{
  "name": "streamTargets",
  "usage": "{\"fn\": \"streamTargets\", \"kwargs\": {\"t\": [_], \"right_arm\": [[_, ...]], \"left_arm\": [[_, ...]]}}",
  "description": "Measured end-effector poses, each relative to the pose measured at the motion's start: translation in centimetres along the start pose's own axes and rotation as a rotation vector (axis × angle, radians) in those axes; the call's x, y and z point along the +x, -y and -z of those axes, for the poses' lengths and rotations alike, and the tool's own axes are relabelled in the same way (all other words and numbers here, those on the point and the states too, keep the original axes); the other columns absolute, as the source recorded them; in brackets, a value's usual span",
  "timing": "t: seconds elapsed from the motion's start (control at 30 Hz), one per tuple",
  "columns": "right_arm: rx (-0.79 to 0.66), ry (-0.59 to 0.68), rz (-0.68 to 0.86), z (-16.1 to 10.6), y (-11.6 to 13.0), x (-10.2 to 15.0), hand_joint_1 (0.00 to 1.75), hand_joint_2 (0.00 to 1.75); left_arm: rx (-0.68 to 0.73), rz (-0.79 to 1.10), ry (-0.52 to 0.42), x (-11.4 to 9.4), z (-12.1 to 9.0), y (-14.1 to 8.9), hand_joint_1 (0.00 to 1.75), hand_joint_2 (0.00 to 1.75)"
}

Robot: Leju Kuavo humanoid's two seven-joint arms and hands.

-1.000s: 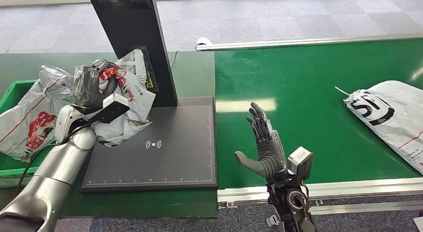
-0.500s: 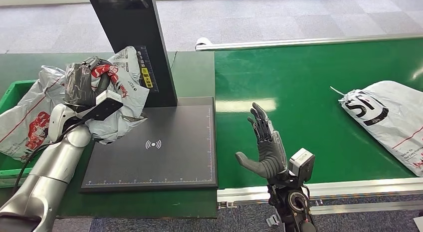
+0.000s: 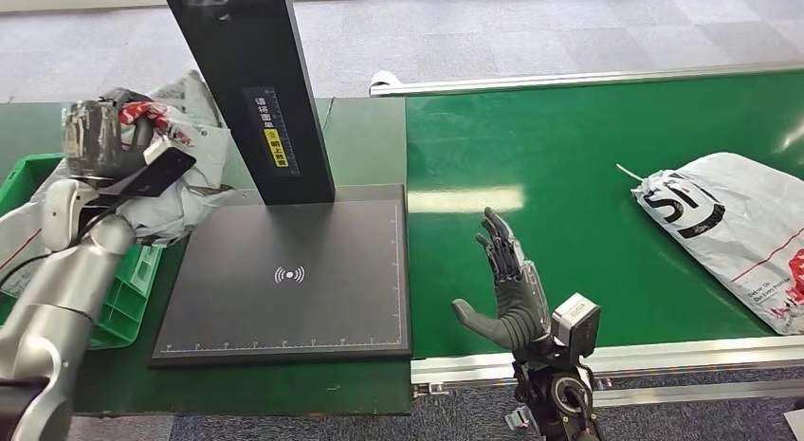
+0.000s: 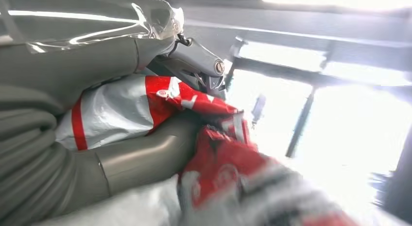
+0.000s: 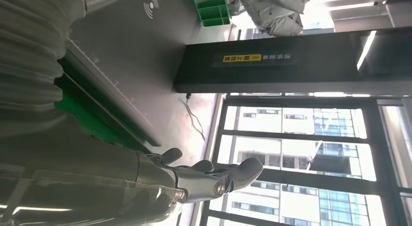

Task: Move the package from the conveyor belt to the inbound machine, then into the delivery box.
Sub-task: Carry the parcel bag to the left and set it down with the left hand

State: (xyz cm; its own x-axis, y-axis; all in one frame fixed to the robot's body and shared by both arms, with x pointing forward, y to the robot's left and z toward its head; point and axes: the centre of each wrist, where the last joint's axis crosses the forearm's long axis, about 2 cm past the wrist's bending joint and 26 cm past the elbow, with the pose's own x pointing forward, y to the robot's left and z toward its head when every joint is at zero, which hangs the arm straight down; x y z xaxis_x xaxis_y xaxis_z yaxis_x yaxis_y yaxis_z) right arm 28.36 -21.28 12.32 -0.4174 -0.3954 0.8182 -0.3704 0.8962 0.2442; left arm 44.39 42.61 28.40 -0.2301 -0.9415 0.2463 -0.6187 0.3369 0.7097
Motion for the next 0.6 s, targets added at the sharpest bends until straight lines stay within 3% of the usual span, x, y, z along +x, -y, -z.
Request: {"fn": "streamTargets", "kwargs": {"t": [0.17,0.3,0.43,0.6], "right_arm": [[-0.009,-0.011,-0.009,-0.8,0.3,0.0,0.00,1.75],[-0.017,-0.020,-0.013,-1.7,0.6,0.1,0.00,1.75],[-0.009,-0.025,-0.017,-1.9,0.7,0.1,0.00,1.75],[-0.007,-0.025,-0.017,-1.9,0.8,0.1,0.00,1.75]], "left_arm": [[-0.098,0.222,-0.217,-5.6,0.3,-2.4,1.75,1.75],[-0.171,0.335,-0.413,-10.1,-2.2,-4.2,1.75,1.75],[-0.213,0.383,-0.478,-12.4,-4.1,-5.1,1.75,1.75],[-0.228,0.405,-0.517,-13.5,-5.0,-5.8,1.75,1.75]]}}
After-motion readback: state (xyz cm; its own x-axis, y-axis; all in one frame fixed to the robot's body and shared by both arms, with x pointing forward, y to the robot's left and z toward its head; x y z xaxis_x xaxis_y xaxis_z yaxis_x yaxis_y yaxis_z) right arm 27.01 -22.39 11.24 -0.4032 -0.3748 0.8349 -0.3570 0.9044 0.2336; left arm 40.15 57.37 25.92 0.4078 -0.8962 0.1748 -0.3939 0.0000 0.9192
